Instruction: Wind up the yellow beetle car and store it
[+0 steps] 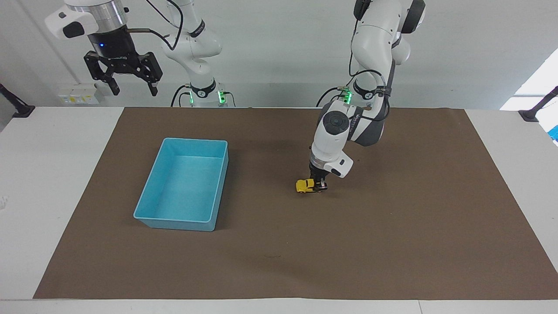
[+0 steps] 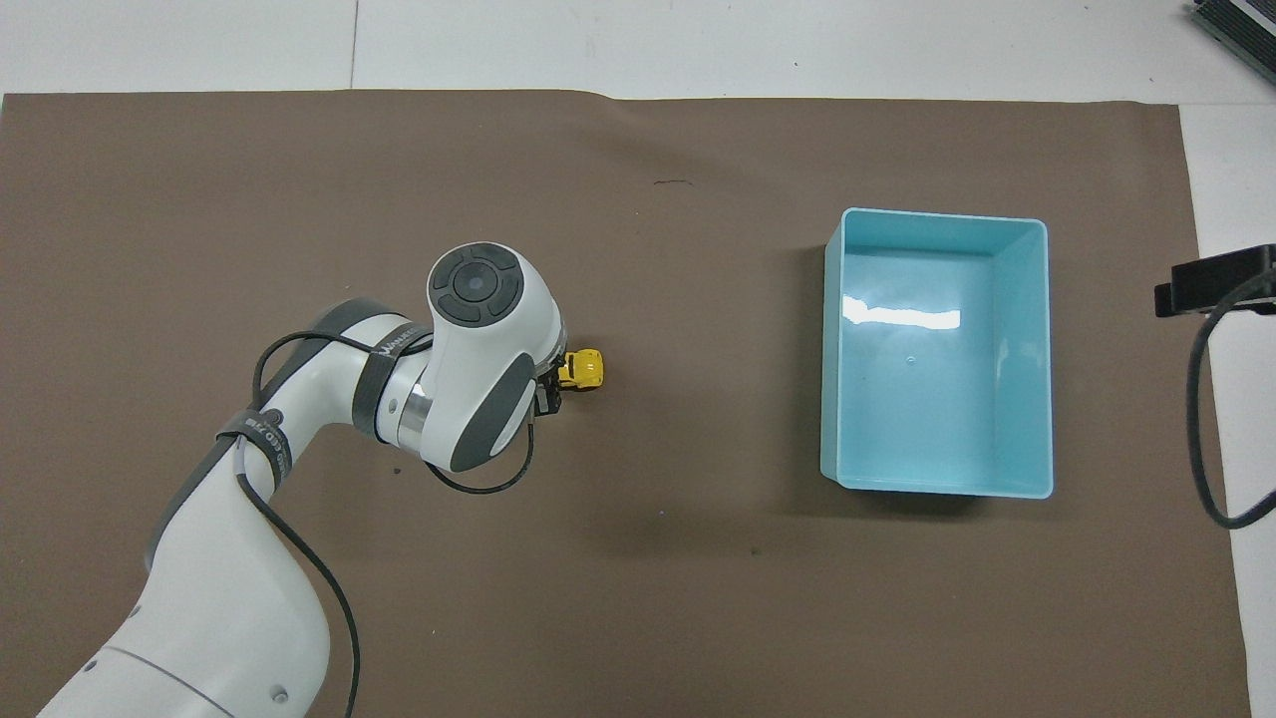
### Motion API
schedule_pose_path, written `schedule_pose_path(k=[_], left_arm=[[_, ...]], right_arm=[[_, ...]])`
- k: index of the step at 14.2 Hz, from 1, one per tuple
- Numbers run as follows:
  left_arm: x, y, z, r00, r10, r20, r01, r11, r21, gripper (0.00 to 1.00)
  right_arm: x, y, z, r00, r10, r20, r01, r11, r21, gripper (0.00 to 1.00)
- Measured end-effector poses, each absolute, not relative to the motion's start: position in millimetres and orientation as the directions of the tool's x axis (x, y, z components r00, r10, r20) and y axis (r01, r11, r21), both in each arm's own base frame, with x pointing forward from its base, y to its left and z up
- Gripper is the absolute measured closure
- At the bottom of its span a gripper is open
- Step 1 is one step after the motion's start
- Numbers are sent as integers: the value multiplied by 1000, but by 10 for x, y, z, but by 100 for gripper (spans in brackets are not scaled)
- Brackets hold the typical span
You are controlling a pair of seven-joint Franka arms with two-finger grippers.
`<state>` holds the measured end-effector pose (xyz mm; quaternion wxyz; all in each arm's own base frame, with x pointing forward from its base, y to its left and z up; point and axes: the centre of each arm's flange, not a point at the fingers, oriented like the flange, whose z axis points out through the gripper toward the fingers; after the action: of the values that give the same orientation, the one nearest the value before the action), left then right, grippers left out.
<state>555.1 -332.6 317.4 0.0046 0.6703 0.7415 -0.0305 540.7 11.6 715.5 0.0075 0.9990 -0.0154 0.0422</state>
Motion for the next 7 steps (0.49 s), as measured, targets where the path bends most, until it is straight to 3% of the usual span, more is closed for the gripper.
schedule_pose_path(k=[7], left_arm=[[5605,-3138,3175,-111,993,-39,993,109,-51,56]], right_arm=[[5407,116,7155,996,-30,84,-31,-999,14,0]])
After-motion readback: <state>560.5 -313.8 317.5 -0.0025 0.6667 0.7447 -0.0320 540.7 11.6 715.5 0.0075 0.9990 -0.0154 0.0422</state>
